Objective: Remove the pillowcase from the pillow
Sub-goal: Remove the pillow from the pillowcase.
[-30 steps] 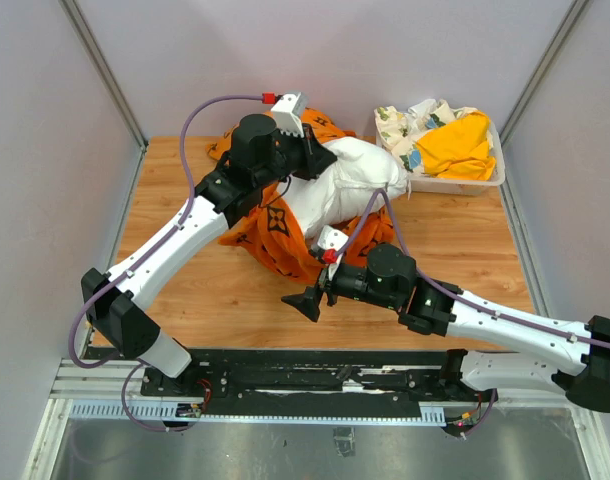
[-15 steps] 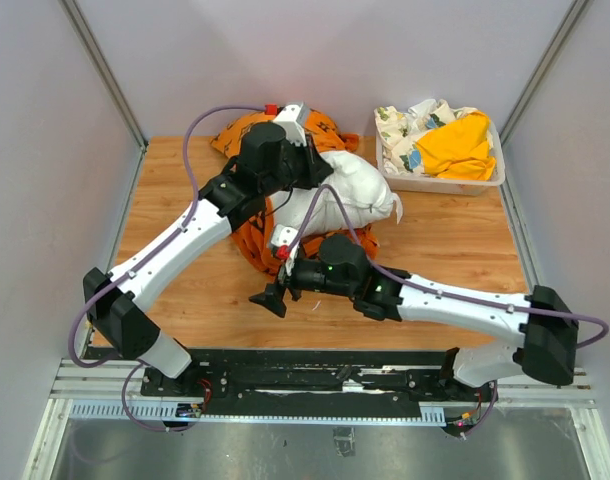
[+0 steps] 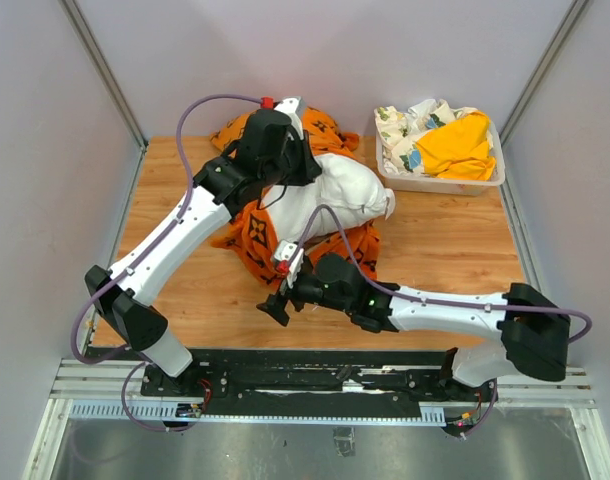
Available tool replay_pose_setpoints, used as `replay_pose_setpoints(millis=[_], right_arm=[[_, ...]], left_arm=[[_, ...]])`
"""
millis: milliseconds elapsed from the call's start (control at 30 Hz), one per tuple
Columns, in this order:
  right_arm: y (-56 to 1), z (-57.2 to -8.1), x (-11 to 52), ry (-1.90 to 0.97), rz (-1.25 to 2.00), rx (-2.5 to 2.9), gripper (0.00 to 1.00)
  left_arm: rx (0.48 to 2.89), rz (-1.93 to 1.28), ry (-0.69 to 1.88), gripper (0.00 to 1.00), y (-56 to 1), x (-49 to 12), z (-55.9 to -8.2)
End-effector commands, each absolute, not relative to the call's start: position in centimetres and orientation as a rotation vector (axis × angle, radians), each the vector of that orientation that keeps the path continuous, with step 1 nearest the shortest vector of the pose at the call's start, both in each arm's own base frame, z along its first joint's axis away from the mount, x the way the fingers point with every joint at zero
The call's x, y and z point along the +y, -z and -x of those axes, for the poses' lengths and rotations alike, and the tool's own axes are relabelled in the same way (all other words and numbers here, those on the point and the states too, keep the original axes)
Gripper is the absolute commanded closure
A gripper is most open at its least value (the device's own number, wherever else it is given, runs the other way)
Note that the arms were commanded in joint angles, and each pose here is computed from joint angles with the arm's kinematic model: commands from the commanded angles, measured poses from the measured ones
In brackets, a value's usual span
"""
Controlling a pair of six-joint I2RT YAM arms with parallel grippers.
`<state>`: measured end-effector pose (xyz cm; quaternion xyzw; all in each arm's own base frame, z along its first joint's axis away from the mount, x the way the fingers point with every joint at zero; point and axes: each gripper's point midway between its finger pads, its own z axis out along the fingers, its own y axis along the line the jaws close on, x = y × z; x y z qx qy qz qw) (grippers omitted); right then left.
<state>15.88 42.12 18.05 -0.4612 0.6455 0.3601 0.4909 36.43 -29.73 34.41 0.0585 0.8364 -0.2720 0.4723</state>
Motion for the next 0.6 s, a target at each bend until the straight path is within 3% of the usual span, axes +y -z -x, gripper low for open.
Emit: replay_pose_setpoints(millis=[0,300,567], right_arm=[[-9.0,-5.3,36.1,-0.962,1.502,1.889,0.01],[-27.4,-10.5,27.9,-1.126,0.966,1.476,0.02],[-35.2,-13.5,25.0,-0.895,0.895,1.318,0.02]], left_arm=[[1.341,0.099,0.825,1.00,-55.1,-26.7,-39.0],[1.347,0.094,0.872,1.00,-53.2,-27.0,-38.7],[1.378,0.019,0.919,1.00,-51.2,-31.2,-38.9]])
